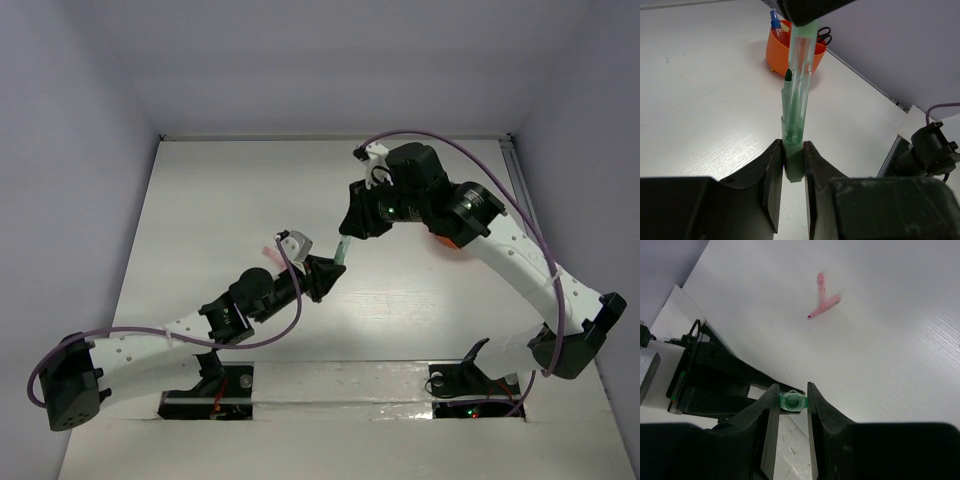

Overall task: Sort the stationery into containers
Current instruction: Close the pen cap on the pen, then place the pen in the storage box.

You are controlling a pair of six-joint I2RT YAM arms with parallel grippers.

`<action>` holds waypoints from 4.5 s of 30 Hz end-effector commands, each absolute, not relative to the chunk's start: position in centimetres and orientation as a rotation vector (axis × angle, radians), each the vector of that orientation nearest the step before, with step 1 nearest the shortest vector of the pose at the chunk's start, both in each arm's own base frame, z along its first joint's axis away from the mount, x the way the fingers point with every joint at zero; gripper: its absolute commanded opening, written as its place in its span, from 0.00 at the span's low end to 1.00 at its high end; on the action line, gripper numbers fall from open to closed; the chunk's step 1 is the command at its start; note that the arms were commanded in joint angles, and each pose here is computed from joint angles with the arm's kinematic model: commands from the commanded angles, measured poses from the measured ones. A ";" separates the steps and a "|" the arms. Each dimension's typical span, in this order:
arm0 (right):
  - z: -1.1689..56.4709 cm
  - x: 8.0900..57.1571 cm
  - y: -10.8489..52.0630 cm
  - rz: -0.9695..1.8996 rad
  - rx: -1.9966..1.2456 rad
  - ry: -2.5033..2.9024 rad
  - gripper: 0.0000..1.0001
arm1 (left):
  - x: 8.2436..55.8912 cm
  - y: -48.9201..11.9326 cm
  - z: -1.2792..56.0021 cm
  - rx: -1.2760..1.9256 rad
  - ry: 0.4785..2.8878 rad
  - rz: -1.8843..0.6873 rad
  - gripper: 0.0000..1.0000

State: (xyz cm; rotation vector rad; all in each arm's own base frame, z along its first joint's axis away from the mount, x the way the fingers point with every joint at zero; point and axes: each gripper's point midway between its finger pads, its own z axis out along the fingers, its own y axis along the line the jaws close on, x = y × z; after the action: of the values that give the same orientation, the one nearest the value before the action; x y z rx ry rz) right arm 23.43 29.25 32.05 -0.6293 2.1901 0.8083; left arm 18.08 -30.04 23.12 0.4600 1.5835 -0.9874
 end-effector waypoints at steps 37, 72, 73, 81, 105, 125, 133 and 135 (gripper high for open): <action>26.5 21.3 31.6 0.953 -0.607 2.162 0.00 | 18.7 -30.0 30.9 0.319 1.443 -1.047 0.00; 13.3 17.0 31.1 0.907 -0.473 2.348 0.00 | 20.0 -30.0 39.9 0.294 1.318 -1.068 0.00; 15.2 17.9 31.5 0.901 -0.458 2.299 0.00 | 19.6 -30.4 39.1 0.322 1.330 -1.088 0.00; 25.2 27.2 30.4 0.860 -0.238 2.007 0.00 | 18.3 -31.0 29.3 0.326 1.542 -1.152 0.45; 27.9 37.4 0.2 0.013 0.547 1.683 0.00 | 18.1 -27.5 24.3 0.375 1.581 -0.958 0.99; 24.3 35.6 -6.2 -0.302 0.758 1.425 0.00 | 18.6 -26.0 22.6 0.309 1.591 -0.909 0.99; 23.2 36.2 -6.4 -0.293 0.752 1.384 0.00 | 18.9 -26.3 22.0 0.317 1.607 -0.894 0.99; 23.2 36.3 -6.4 -0.285 0.757 1.370 0.00 | 19.0 -26.3 21.9 0.317 1.610 -0.889 0.99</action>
State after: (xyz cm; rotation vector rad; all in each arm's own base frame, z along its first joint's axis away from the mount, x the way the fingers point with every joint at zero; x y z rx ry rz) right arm 36.13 -5.56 21.07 0.7073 1.4983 -0.3011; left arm 18.82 -26.07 20.55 0.3345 1.6629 -0.8645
